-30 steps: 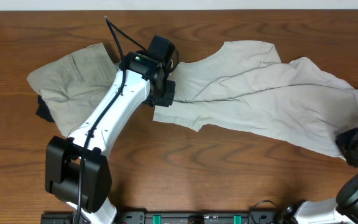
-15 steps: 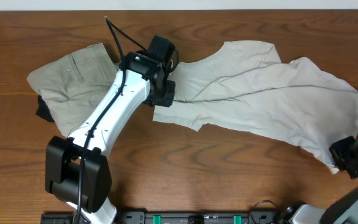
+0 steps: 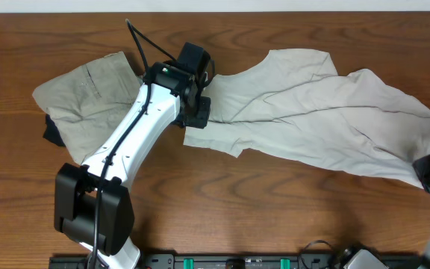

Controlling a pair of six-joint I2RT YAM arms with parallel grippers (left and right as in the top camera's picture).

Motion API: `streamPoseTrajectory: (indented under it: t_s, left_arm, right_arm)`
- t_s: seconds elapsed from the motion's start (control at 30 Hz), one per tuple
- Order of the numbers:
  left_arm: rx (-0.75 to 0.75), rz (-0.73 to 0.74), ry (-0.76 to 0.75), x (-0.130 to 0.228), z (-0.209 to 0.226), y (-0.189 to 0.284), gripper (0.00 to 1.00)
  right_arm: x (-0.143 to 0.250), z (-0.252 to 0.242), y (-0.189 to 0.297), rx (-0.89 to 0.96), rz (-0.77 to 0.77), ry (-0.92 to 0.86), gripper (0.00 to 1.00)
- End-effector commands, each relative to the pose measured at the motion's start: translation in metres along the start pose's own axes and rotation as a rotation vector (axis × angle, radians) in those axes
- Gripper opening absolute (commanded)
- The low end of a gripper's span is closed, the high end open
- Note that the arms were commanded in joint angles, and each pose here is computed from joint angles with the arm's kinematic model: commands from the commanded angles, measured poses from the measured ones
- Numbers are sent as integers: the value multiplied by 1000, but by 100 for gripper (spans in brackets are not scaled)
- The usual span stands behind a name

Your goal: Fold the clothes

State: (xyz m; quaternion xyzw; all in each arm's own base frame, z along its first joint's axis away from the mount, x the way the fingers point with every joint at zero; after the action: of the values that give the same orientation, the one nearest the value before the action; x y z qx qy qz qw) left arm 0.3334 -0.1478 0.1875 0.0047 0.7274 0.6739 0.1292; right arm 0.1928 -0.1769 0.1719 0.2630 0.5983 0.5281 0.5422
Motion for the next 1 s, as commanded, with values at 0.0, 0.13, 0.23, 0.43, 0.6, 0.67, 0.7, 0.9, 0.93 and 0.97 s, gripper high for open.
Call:
streamPoseTrajectory:
  t_s: [0.0, 0.13, 0.23, 0.43, 0.6, 0.67, 0.7, 0.9, 0.93, 0.97]
  left_arm:
    - [-5, 13, -4, 1, 1, -4, 43]
    - [-5, 14, -4, 2, 1, -4, 43]
    - [-5, 14, -4, 2, 1, -4, 43]
    - [-5, 14, -5, 1, 1, -4, 43]
    - [-4, 13, -5, 1, 1, -4, 43]
    - [-4, 11, -5, 1, 1, -4, 44]
    - [-3, 11, -5, 1, 1, -4, 43]
    - [82, 28, -5, 3, -8, -4, 44]
    - [85, 30, -5, 3, -8, -4, 44]
    - [94, 32, -5, 3, -9, -4, 44]
  right_arm:
    - [-8, 4, -20, 7, 21, -49, 1]
    - [-16, 17, -51, -39, 42, -84, 1]
    - [-21, 24, -72, -66, 43, -88, 2]
    - [-32, 30, -94, -124, 23, -108, 3]
    - [-44, 29, -89, -197, 32, -153, 3]
    - [-49, 28, -87, -219, 38, -167, 4]
    - [-50, 26, -86, -223, 42, -173, 4]
    - [-48, 20, -86, -204, 61, -188, 4]
    - [-48, 20, -86, -205, 62, -188, 4]
    - [-48, 20, -86, -204, 62, -188, 4]
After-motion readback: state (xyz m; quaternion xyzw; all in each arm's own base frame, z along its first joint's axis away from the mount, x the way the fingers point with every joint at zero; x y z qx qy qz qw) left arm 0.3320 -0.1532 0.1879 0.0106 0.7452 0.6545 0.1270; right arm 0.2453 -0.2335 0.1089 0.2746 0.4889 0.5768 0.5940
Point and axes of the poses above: each gripper's point midway between its finger pads, its own y axis back along the fingers, its own z axis along the line the jaws close on, x = y × z, the point moved 7 cm from there along y, back along the fingers
